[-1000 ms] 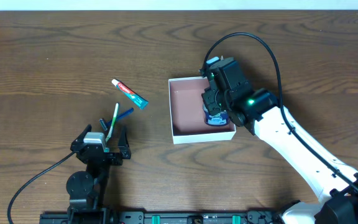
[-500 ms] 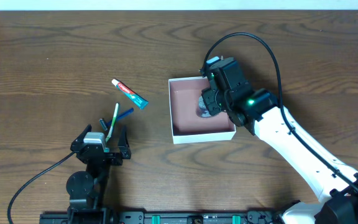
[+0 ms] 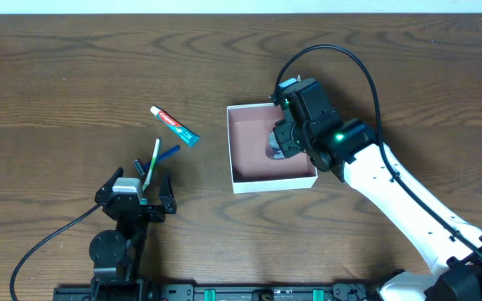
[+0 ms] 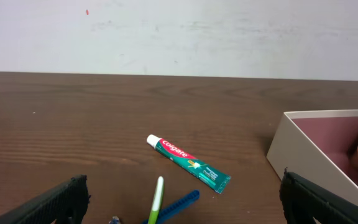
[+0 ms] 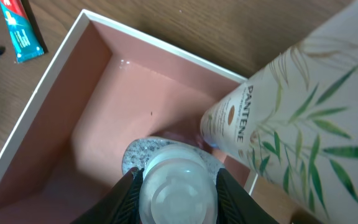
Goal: Pack container
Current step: 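Lower the soap bottle beside the tube and adjust it in the box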
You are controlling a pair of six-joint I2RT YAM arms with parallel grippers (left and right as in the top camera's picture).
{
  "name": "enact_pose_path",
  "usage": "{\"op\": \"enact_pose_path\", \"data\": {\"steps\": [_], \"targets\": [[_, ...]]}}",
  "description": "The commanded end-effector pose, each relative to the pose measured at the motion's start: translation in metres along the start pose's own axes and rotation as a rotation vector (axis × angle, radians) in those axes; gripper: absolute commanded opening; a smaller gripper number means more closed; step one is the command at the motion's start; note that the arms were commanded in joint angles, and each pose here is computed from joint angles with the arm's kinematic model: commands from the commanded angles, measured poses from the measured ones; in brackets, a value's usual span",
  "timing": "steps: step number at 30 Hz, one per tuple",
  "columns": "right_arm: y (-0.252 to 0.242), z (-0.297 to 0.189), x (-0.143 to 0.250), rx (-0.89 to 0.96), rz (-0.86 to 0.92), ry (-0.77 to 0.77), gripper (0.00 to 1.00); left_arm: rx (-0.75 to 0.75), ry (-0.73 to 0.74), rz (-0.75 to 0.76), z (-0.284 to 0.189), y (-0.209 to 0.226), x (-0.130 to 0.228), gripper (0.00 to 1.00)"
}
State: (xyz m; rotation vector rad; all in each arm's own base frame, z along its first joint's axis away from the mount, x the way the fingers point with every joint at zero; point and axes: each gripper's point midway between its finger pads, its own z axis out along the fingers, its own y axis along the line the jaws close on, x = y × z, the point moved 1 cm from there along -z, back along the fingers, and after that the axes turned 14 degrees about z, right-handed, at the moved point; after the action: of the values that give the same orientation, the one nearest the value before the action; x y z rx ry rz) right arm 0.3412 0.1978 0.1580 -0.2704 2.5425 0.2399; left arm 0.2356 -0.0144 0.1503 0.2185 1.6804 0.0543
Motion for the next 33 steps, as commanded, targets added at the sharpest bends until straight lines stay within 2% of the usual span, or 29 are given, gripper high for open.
{"op": "enact_pose_path", "data": {"steps": [1, 9, 33], "targets": [[-0.002, 0.000, 0.009, 0.024, 0.017, 0.032, 0.16, 0.018, 0.047, -0.003, 0.001, -0.004, 0.015, 0.98], [-0.013, -0.001, 0.016, 0.085, 0.062, 0.055, 0.12, 0.018, 0.047, -0.003, 0.001, -0.004, 0.015, 0.98], [-0.021, -0.002, 0.021, 0.138, 0.223, 0.058, 0.14, 0.018, 0.047, -0.003, 0.001, -0.004, 0.015, 0.98]]}}
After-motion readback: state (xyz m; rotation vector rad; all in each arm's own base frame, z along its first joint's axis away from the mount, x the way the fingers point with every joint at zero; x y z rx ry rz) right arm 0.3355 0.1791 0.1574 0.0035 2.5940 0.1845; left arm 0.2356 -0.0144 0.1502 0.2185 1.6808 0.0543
